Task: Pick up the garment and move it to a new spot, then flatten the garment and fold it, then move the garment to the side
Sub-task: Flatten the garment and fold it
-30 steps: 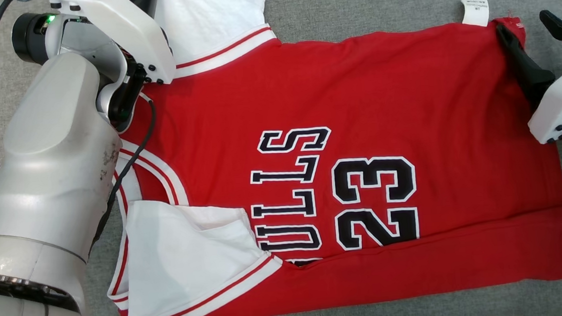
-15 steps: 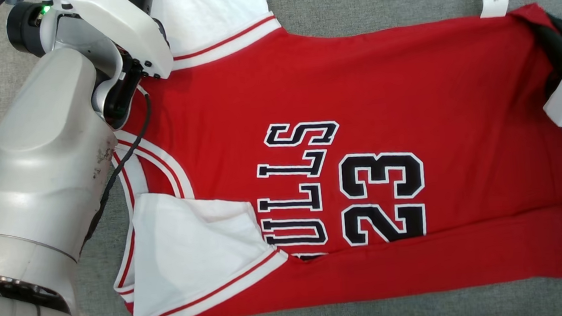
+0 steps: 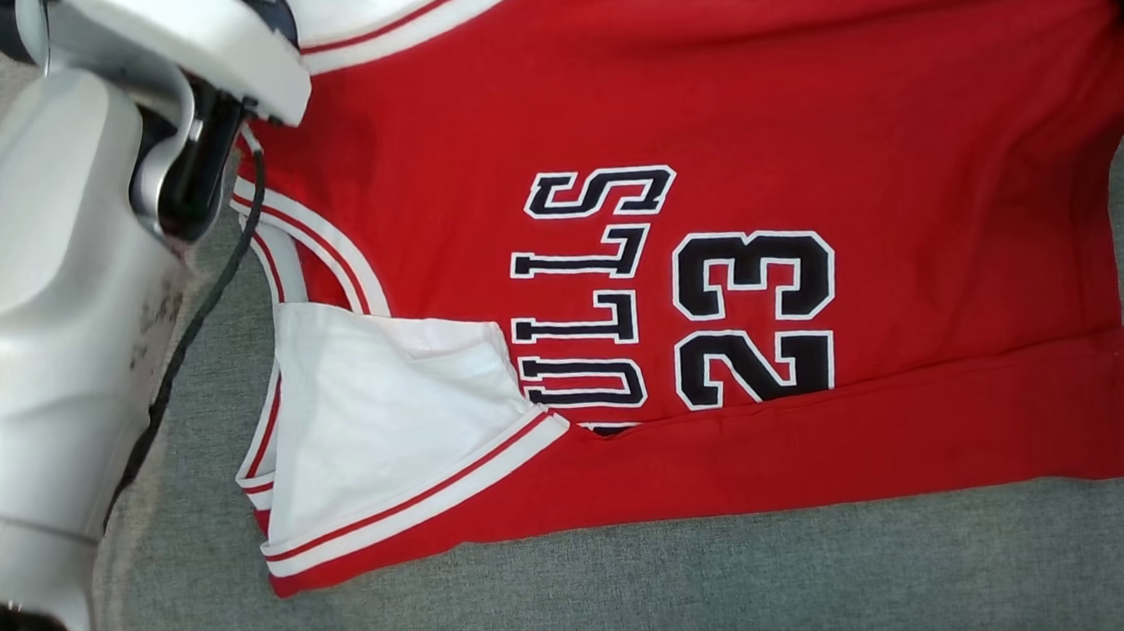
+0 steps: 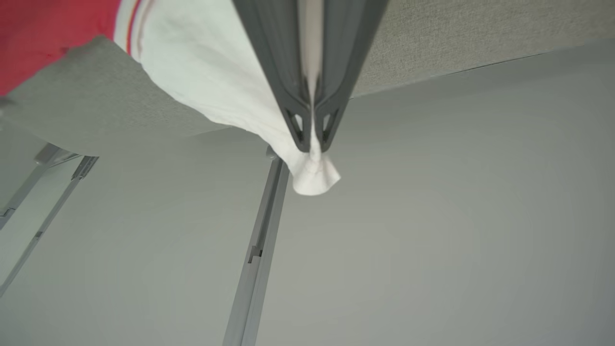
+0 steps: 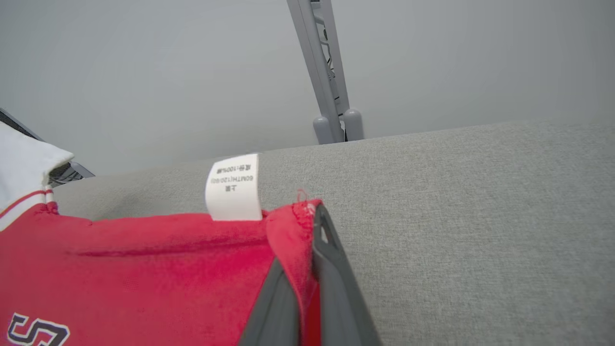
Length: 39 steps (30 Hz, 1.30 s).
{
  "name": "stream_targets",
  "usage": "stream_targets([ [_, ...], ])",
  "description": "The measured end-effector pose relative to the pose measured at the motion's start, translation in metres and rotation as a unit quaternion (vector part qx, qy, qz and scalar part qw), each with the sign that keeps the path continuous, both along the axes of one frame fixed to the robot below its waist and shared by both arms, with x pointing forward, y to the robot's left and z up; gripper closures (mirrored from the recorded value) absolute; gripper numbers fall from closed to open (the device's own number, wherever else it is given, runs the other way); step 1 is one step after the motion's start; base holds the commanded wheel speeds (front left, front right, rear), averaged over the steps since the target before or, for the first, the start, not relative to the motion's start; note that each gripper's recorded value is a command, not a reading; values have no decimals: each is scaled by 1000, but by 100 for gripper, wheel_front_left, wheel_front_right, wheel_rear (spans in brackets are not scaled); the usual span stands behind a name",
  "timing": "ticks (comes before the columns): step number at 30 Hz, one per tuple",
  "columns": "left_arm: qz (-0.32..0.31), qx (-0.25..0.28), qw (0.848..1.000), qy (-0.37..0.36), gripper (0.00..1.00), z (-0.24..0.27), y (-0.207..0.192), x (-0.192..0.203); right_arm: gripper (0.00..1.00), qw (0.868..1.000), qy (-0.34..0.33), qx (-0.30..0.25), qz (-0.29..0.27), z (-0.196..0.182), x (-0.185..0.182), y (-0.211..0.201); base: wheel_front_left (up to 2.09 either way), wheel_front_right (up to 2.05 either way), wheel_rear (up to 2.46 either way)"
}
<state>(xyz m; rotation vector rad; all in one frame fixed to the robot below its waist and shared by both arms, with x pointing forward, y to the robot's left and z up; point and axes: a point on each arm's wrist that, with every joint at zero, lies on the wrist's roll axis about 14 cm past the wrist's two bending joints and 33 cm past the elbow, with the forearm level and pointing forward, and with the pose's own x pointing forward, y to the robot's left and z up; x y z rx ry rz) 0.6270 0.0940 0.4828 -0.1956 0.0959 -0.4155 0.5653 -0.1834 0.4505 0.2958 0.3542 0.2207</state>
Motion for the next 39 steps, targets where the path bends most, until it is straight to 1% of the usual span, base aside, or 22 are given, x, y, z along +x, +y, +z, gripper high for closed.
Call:
stream_targets([
  [6, 12, -22, 999, -23, 100, 4, 9, -31, 100, 999, -9, 49, -14, 5, -17, 0, 0, 0, 0],
  [9, 25, -38, 999, -28, 100, 5, 15, -56, 100, 996, -4, 85, -26, 2, -29, 0, 0, 0, 0],
  [13, 41, -53, 997, -30, 100, 11, 24, -92, 100, 992, 10, 122, -36, -3, -48, -1, 0, 0, 0],
  [15, 49, -59, 997, -23, 100, 12, 28, -110, 100, 990, 17, 132, -39, -6, -57, -2, 0, 0, 0],
  [19, 63, -65, 996, 4, 100, 8, 32, -142, 100, 988, 31, 141, -57, -14, -75, -9, 0, 0, 0],
  [25, 82, -81, 991, 67, 100, -10, 34, -180, 100, 984, 52, 155, -74, -29, -91, -9, 0, 0, 0],
  [31, 108, -102, 979, 139, 100, -40, 36, -210, 100, 978, 79, 174, -82, -49, -109, 1, 0, 0, 0],
  [35, 120, -114, 970, 178, 100, -59, 36, -223, 100, 975, 93, 177, -93, -61, -121, 1, 0, 0, 0],
  [36, 122, -115, 968, 185, 100, -64, 36, -224, 91, 975, 93, 177, -93, -63, -122, 2, 0, 0, 0],
  [37, 126, -112, 967, 191, 100, -69, 38, -225, 68, 975, 93, 178, -94, -64, -123, 3, 0, 0, 0],
  [38, 128, -116, 965, 198, 100, -73, 38, -226, 2, 976, 92, 174, -97, -65, -124, 2, 0, 0, 0],
  [39, 128, -115, 963, 207, 69, -78, 37, -228, 0, 977, 90, 168, -99, -67, -125, 1, 0, 0, 0],
])
